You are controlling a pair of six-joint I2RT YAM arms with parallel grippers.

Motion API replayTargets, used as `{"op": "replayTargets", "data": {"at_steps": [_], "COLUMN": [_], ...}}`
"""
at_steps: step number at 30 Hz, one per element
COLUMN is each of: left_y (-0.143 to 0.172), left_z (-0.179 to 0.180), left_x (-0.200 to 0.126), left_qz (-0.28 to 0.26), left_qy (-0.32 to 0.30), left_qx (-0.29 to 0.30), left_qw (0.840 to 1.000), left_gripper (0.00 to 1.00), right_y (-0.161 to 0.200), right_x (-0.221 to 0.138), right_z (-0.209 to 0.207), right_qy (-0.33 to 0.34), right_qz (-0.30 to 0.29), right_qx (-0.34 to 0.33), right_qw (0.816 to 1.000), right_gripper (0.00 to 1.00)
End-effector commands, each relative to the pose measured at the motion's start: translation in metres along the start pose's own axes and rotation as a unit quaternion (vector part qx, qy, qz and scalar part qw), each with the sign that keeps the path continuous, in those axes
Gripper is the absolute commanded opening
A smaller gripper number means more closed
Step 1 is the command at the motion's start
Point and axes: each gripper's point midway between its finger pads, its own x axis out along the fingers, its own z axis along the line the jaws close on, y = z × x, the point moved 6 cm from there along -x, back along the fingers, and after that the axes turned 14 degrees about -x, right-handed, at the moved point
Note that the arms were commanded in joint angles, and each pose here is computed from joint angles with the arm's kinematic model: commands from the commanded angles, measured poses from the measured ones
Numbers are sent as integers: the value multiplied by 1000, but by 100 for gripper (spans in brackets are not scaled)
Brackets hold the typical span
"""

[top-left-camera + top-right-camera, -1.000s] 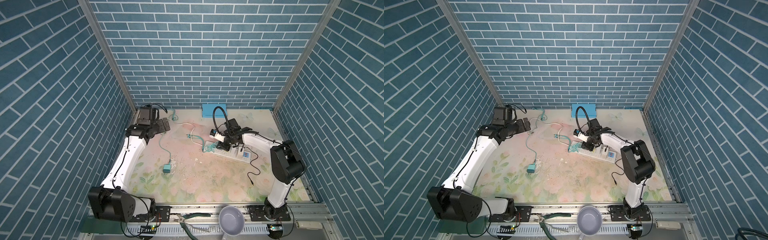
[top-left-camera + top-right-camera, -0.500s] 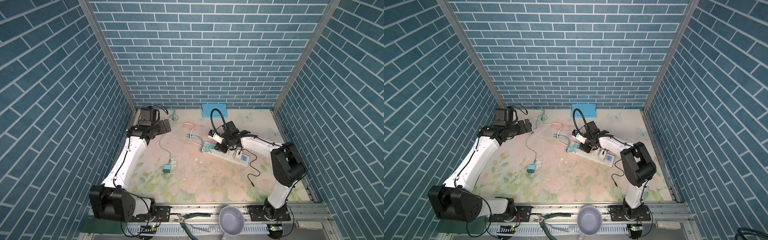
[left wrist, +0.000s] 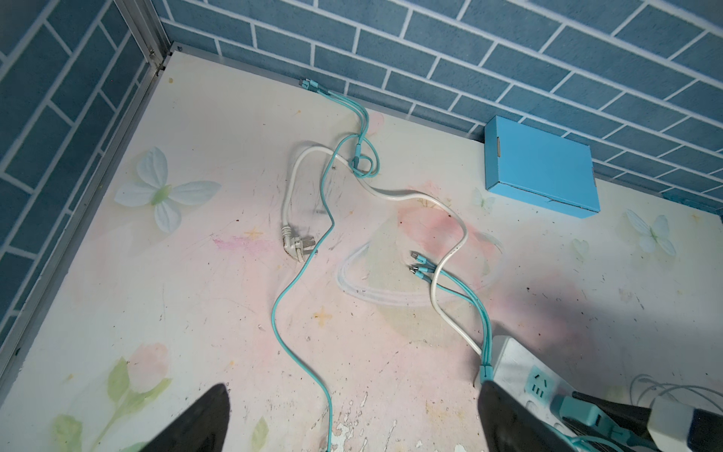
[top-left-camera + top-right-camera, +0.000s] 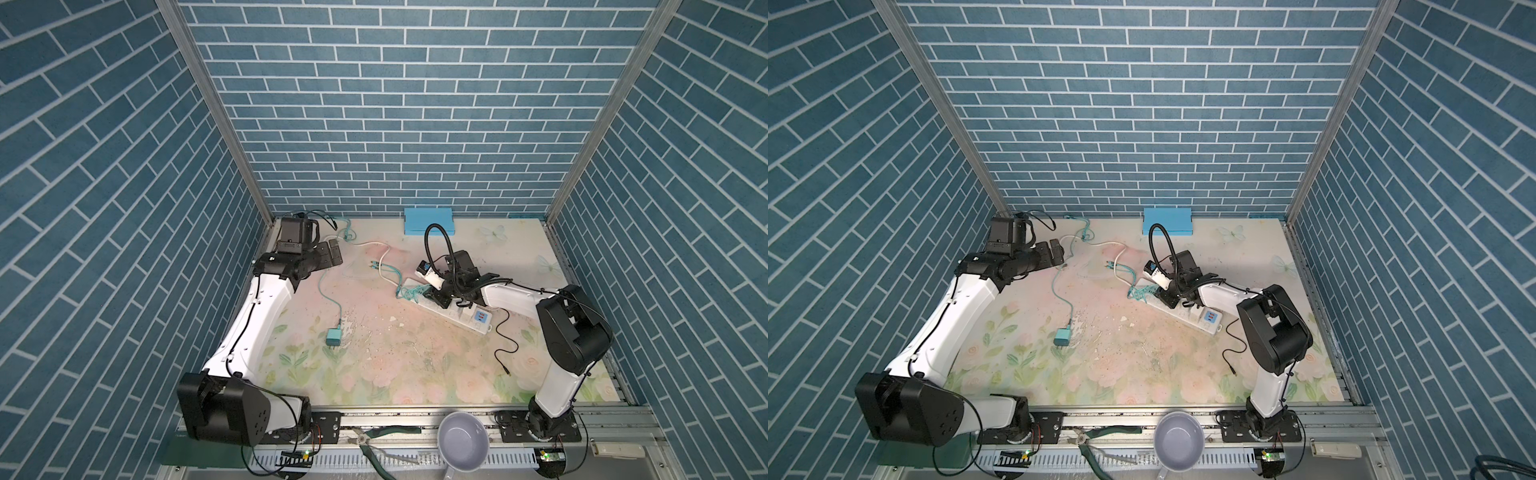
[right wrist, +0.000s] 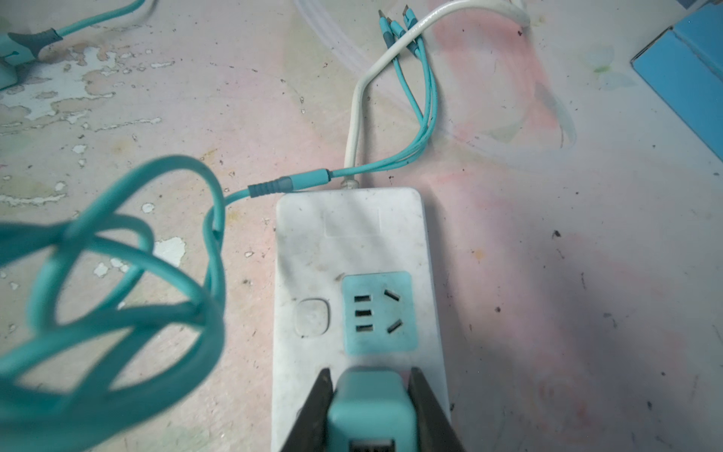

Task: Insert plugs into power strip
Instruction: Insert the plug into the socket.

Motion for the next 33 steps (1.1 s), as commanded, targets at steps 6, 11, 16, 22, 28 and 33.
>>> {"op": "replayTargets", "data": {"at_steps": [6,11,16,22,28,33], "left_y": [3,18,50,85,122,149], "left_z": [3,10,16,9,22,43], "left_x": [-1,21,41,42,34,33], "left_qz": [7,69,176,241,285,299], "left_qy": [-1,-29,-86,-112,-133,-172], "left_qx": [4,-4,8,27,2,-2], "left_qw": [1000,997,981,964,949,939], "left_gripper": [100,100,100,100,100,100], "right_y": [30,6,-17,-30,-56,-62], "right_x": [4,-22,-38,-53,-90,-109], "right_z": [17,2,-13,-21,-21,-22], "right_qy": [-49,-26,-43,-35,-15,20], "right_qz": [114,91,61,67,-7,-34], "right_qx": [55,62,103,116,109,101], "right_qw": [991,994,992,990,994,994], "right_gripper": [17,46,62,68,68,68]}}
